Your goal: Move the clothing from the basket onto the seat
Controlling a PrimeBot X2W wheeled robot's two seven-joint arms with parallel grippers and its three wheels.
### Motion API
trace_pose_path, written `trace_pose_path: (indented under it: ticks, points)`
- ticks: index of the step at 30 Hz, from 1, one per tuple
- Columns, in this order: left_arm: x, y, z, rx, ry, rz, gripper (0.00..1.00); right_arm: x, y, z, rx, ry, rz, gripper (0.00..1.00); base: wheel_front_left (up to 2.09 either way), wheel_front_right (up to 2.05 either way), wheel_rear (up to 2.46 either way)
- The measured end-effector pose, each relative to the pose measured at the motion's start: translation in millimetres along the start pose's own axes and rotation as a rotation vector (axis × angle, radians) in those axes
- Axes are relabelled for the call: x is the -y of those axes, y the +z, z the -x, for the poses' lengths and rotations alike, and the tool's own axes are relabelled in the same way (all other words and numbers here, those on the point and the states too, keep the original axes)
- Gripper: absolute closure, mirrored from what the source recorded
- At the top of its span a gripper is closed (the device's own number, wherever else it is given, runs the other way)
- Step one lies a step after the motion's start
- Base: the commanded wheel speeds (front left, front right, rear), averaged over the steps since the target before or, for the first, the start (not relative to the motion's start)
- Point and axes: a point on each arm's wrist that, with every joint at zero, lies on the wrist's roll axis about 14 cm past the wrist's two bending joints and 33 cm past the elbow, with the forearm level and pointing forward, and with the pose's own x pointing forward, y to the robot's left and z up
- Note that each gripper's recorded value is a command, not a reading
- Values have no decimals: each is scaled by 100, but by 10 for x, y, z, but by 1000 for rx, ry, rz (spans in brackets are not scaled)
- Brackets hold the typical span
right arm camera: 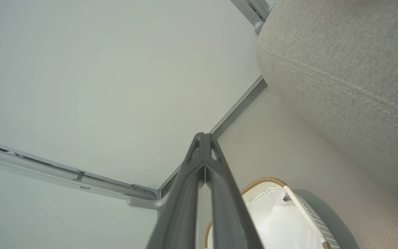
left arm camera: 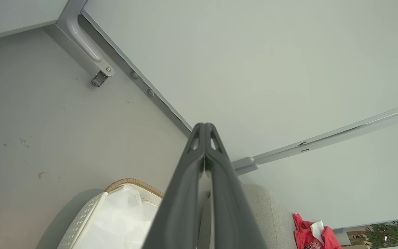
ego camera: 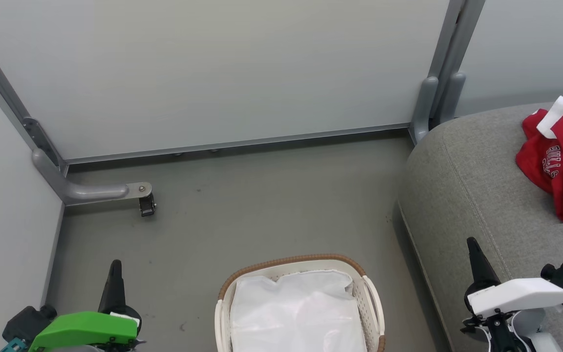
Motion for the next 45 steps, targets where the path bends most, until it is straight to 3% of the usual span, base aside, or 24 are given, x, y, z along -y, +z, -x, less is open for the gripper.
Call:
trace_pose_path:
  ticks: [45]
  points:
    - [187, 136, -170, -9, -59, 376, 100, 36, 182, -20, 21, 4, -423, 100, 0, 0, 0]
